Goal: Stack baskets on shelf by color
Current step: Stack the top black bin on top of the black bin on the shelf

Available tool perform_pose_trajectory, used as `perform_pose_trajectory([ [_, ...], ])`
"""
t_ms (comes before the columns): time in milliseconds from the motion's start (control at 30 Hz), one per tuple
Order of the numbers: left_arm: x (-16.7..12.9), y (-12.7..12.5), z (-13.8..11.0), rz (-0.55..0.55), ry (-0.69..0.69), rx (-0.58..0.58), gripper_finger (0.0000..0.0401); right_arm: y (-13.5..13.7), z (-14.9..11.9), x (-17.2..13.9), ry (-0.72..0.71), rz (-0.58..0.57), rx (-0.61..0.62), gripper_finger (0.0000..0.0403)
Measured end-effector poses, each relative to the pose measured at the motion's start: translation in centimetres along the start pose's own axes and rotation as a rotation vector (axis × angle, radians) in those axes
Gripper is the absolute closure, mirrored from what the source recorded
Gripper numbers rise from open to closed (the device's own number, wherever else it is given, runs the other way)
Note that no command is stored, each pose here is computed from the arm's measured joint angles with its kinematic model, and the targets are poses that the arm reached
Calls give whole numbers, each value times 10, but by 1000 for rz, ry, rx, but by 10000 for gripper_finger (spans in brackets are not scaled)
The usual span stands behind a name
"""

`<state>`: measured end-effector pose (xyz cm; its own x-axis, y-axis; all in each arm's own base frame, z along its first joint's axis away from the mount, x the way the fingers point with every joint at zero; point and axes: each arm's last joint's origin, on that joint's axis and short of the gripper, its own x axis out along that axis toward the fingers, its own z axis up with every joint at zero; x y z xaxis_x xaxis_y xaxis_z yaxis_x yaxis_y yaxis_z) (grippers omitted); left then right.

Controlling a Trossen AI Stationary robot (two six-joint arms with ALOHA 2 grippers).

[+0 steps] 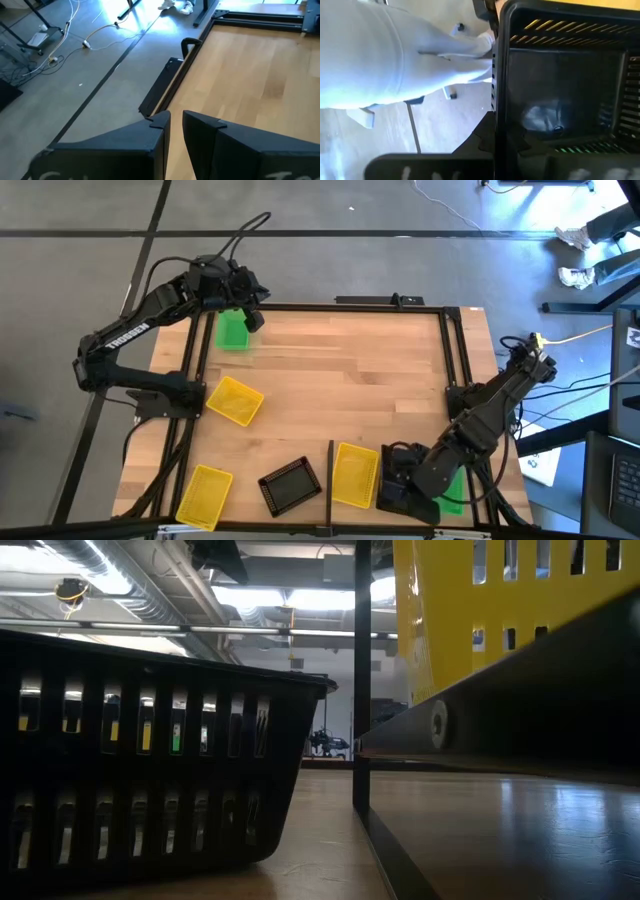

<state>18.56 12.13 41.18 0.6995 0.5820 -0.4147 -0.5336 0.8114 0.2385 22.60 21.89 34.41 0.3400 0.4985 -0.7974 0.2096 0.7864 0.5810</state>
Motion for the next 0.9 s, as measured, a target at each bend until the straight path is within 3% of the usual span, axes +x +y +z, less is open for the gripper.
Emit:
perform_pose_trajectory([
  [500,0,0,0,-1,1,0,359,-6,0,26,77,-107,18,402],
  [900,0,-2,0,-8,-1,4,359,-9,-1,34,137,-136,26,371],
])
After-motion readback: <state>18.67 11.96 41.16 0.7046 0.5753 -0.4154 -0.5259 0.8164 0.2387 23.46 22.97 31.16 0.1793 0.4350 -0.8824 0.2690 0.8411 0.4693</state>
